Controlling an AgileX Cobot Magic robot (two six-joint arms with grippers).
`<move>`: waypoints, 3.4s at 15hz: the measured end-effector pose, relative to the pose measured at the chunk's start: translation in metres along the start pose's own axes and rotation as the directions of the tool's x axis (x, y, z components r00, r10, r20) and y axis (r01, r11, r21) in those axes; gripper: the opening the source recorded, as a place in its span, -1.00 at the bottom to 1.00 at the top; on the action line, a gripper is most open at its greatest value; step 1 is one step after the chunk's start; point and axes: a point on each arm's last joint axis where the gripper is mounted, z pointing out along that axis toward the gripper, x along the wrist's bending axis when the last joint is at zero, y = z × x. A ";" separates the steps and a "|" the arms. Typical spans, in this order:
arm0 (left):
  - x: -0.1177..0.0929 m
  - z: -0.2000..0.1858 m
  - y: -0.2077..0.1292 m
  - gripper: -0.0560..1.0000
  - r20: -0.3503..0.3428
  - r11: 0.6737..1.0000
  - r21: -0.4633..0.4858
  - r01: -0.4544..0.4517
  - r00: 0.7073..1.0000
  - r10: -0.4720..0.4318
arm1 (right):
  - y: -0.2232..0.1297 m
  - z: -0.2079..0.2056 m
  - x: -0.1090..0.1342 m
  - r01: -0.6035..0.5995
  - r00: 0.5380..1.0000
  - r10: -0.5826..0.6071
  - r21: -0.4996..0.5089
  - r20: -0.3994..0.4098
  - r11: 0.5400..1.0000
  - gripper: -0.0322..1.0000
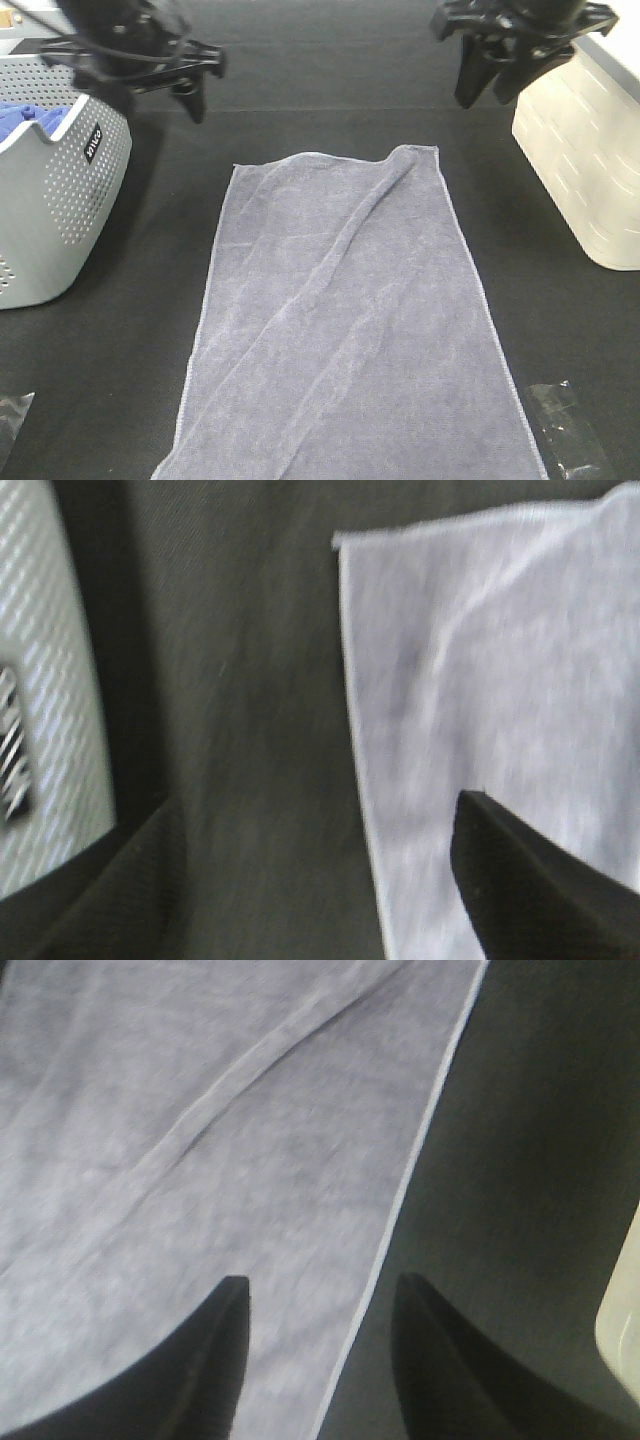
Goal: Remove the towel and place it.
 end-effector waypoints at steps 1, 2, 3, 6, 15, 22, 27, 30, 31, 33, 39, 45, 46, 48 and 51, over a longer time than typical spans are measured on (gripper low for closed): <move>-0.003 0.011 0.008 0.44 0.005 1.000 -0.001 0.003 1.000 -0.003 | 0.009 0.011 -0.002 0.002 1.000 -0.002 0.007 0.008 1.000 -0.10; -0.007 0.021 0.018 0.44 0.013 1.000 -0.014 0.005 1.000 -0.005 | 0.016 0.021 -0.004 0.002 1.000 -0.002 0.014 0.012 1.000 -0.10; -0.010 0.034 0.025 0.44 0.017 1.000 -0.012 0.009 1.000 -0.009 | 0.023 0.030 -0.006 0.002 1.000 -0.003 0.021 0.015 1.000 -0.10; -0.017 0.074 0.045 0.30 0.026 0.999 -0.044 0.013 1.000 -0.012 | 0.037 0.057 -0.010 -0.001 1.000 0.001 0.041 0.015 0.999 -0.10; 0.005 0.152 0.045 0.28 0.032 0.993 -0.026 0.112 0.993 -0.112 | 0.039 0.071 -0.011 -0.005 1.000 0.004 0.059 0.015 0.998 -0.10; 0.003 0.181 0.035 0.16 0.062 0.991 -0.012 0.136 0.989 -0.135 | 0.039 0.071 -0.011 -0.005 1.000 0.004 0.059 0.014 0.998 -0.10; 0.003 0.189 0.031 0.05 0.062 0.990 -0.002 0.138 0.989 -0.137 | 0.039 0.071 -0.011 -0.005 1.000 0.004 0.059 0.014 0.998 -0.10; 0.006 0.191 0.031 -0.51 0.047 0.992 -0.007 0.127 0.991 -0.126 | 0.039 0.071 -0.011 -0.005 1.000 0.004 0.062 0.014 0.998 -0.10; 0.005 0.191 0.032 -0.68 0.049 0.993 -0.011 0.119 0.992 -0.119 | 0.039 0.071 -0.011 -0.005 1.000 0.004 0.062 0.014 0.998 -0.10; 0.003 0.189 0.035 -0.89 0.065 0.996 -0.025 0.084 0.995 -0.082 | 0.039 0.071 -0.011 -0.005 1.000 0.004 0.062 0.014 0.998 -0.10; 0.003 0.159 0.060 -0.89 0.038 0.992 -0.125 0.032 0.999 -0.027 | 0.054 0.070 -0.017 0.010 0.997 -0.002 -0.110 0.080 0.994 -0.10; 0.009 0.159 0.058 -0.89 -0.029 0.995 -0.101 0.011 0.999 -0.014 | 0.065 0.144 -0.033 0.013 0.993 0.002 -0.134 0.115 0.991 0.10; 0.010 0.159 0.058 -0.89 -0.047 0.995 -0.104 -0.001 0.999 -0.004 | 0.064 0.157 -0.038 -0.001 0.993 0.016 -0.128 0.116 0.992 0.12; 0.011 0.159 0.058 -0.89 -0.049 0.994 -0.105 0.011 0.999 -0.016 | 0.066 0.174 -0.049 -0.029 0.992 0.047 -0.152 0.119 0.988 0.12; 0.010 0.159 0.059 -0.89 -0.047 0.993 -0.113 0.018 0.999 -0.023 | 0.069 0.188 -0.056 -0.040 0.992 0.063 -0.197 0.113 0.980 0.12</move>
